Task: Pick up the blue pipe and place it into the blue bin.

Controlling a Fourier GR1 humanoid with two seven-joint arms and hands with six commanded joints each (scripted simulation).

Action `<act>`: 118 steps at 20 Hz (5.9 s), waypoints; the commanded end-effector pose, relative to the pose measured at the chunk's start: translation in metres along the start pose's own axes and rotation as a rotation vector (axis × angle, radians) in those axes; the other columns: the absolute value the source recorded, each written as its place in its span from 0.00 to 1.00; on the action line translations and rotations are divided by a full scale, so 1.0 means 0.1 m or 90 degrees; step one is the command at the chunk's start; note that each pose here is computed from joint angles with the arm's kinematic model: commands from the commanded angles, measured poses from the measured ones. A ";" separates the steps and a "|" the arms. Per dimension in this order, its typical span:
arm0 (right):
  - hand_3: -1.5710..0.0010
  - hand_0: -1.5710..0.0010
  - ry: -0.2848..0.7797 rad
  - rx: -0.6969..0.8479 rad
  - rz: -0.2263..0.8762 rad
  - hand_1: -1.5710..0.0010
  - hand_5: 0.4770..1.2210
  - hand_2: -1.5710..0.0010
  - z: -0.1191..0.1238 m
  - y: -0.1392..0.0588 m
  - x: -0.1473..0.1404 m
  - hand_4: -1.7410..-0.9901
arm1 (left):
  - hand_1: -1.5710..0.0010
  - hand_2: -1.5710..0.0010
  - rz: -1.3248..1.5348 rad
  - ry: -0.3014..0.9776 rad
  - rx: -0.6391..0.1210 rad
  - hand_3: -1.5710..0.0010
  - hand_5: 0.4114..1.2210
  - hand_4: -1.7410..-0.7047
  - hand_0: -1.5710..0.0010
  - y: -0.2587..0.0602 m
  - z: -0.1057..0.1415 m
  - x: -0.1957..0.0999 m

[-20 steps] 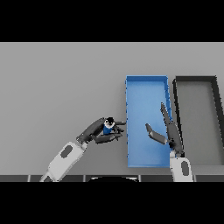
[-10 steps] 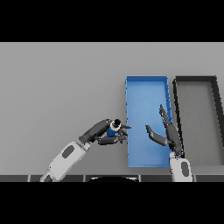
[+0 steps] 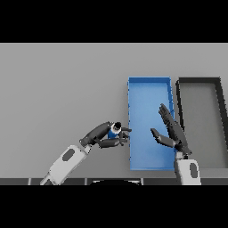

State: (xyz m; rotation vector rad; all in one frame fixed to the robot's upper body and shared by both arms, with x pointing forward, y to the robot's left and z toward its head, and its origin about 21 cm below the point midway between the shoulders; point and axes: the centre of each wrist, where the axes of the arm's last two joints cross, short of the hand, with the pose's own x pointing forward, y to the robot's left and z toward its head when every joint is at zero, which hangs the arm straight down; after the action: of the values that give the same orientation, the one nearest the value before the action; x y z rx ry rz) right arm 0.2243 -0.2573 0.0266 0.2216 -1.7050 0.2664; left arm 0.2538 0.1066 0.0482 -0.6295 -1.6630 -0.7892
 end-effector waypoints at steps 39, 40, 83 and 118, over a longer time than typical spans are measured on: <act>0.30 0.23 -0.056 0.627 0.046 0.22 0.31 0.22 -1.39 1.23 1.26 0.33 | 0.23 0.24 -0.012 -0.004 -0.011 0.67 0.98 0.05 0.22 0.06 -0.07 0.02; 0.24 0.18 -0.069 0.626 0.030 0.18 0.45 0.18 -1.37 1.25 1.24 0.35 | 0.18 0.19 0.003 -0.008 -0.011 0.66 0.98 0.04 0.18 0.08 -0.06 0.01; 0.00 0.00 -0.175 0.577 -0.135 0.00 1.00 0.00 -1.70 0.93 2.39 0.33 | 1.00 1.00 -0.073 0.112 -0.038 1.00 0.09 0.84 1.00 0.18 0.06 -0.02; 0.74 0.52 0.578 -0.006 -0.107 0.55 0.93 0.57 -1.43 -0.42 0.04 0.53 | 1.00 1.00 -0.097 0.134 -0.023 1.00 0.08 0.88 1.00 0.18 0.13 -0.01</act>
State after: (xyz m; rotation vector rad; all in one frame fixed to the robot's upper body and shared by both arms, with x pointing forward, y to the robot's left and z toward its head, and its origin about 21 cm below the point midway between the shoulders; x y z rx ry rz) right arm 0.3713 -0.2548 0.0532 0.1943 -0.7840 0.1924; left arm 0.2590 0.1281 0.0483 -0.4320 -1.5163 -0.9643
